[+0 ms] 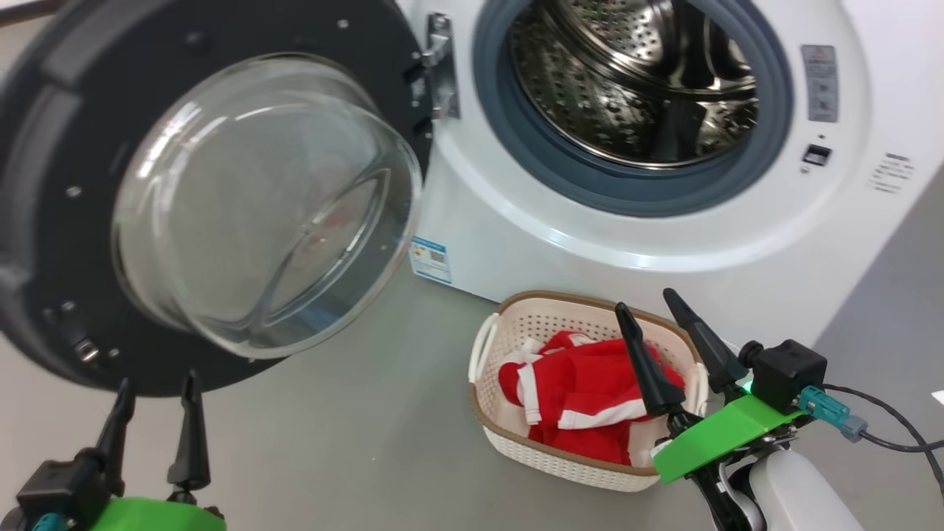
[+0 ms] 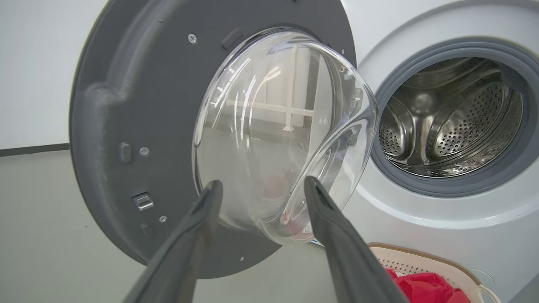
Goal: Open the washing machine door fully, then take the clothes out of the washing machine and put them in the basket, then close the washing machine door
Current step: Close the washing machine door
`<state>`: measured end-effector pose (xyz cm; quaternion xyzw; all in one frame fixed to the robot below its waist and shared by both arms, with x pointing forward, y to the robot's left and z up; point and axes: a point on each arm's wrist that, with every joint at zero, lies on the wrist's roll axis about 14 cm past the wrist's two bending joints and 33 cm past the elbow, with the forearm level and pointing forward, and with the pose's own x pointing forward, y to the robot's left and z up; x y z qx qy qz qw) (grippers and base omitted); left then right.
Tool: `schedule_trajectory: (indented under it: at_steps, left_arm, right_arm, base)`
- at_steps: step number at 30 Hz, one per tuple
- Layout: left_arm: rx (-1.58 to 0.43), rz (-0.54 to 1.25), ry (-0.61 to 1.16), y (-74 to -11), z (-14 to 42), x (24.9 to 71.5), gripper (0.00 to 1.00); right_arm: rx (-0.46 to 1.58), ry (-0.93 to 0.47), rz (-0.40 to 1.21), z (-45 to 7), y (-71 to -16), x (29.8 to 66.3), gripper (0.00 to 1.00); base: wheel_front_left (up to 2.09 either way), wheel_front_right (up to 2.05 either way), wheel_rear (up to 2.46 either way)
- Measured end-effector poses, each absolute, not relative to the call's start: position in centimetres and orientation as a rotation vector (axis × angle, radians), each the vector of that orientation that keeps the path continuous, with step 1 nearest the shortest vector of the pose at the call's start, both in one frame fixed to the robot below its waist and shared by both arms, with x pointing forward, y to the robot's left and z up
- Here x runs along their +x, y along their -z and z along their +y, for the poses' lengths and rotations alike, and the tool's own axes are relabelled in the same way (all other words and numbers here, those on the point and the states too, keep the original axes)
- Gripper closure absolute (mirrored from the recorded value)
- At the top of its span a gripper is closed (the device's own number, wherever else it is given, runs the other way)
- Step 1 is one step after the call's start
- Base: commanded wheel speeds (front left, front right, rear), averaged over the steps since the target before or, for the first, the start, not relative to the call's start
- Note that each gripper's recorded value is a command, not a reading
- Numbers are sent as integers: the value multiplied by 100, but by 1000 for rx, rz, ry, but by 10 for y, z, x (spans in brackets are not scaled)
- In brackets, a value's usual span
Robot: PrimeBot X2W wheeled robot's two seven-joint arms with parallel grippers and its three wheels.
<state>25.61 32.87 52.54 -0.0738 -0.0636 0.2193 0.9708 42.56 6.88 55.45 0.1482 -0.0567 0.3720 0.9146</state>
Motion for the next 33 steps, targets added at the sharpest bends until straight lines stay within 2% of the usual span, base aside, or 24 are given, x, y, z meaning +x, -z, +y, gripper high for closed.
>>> schedule_trajectory:
  at_steps: [6,33]
  left_arm:
    - [-140,-130,-518,-525,343,237,0]
    - [-131,-118,-570,-524,352,229,0]
  right_arm:
    - [306,-829,-97,91,-550,417,0]
    - [309,-856,-59,99,-537,417,0]
  base:
    - [0,0,0]
    - [0,0,0]
